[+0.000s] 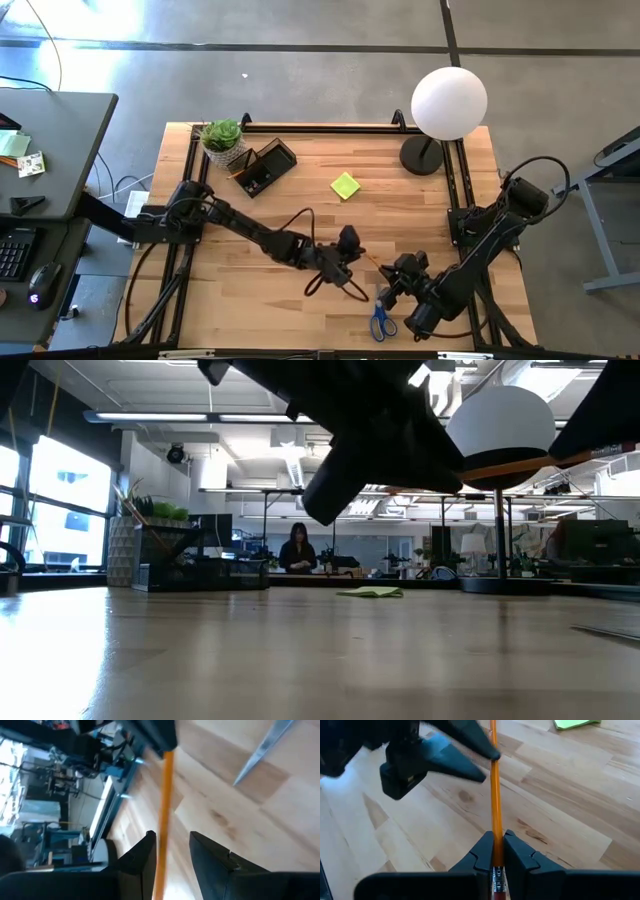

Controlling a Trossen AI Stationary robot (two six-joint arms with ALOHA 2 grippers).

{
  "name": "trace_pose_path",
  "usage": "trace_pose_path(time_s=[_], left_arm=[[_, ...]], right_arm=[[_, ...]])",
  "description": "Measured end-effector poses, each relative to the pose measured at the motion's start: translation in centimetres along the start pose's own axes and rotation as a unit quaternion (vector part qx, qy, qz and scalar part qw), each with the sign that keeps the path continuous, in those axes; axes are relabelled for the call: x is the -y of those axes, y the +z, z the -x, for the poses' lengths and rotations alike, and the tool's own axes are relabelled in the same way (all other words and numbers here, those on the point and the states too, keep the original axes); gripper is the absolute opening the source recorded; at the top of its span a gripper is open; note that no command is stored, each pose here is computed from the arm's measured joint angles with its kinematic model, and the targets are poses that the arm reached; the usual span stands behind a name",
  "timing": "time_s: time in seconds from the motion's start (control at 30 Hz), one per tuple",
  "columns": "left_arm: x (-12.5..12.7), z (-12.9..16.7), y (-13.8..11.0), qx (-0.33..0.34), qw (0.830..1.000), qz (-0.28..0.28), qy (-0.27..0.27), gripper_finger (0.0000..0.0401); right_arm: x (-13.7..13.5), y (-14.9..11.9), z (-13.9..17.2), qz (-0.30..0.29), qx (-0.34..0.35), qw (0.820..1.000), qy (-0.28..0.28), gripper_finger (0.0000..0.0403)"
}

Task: Pick and place office supplies into organizer
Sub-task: Put the yellow pencil into the desk organizer

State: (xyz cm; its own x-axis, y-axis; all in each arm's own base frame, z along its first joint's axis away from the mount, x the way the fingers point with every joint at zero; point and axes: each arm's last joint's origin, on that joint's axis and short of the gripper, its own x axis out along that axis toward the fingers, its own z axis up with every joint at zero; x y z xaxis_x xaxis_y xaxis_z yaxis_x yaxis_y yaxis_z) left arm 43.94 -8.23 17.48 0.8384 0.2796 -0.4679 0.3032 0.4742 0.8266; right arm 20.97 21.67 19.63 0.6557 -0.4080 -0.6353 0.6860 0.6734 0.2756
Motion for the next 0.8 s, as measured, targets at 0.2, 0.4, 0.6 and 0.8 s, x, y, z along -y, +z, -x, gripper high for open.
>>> trace_pose_path(time_s=[0.2,0.4,0.6,0.8], left_arm=[[-0.12,0.0,0.1,0.006,1.0,0.004,0.005,0.0106],[-0.79,-0.25,-0.23,0.006,1.0,0.015,0.022,0.0106],[-0.7,-0.3,-0.37,0.005,1.0,0.012,0.013,0.0106],[-0.7,-0.3,-0.39,0.006,1.0,0.012,0.012,0.0106]], right_arm=[[-0.01,0.01,-0.01,0.0,0.001,1.0,0.0,0.0018],[-0.13,0.01,-0.02,-0.001,0.001,1.0,0.005,0.0018],[-0.24,-0.01,-0.02,-0.001,0.0,1.0,0.009,0.0017],[-0.24,-0.02,-0.01,0.002,0.0,1.0,0.009,0.0016]])
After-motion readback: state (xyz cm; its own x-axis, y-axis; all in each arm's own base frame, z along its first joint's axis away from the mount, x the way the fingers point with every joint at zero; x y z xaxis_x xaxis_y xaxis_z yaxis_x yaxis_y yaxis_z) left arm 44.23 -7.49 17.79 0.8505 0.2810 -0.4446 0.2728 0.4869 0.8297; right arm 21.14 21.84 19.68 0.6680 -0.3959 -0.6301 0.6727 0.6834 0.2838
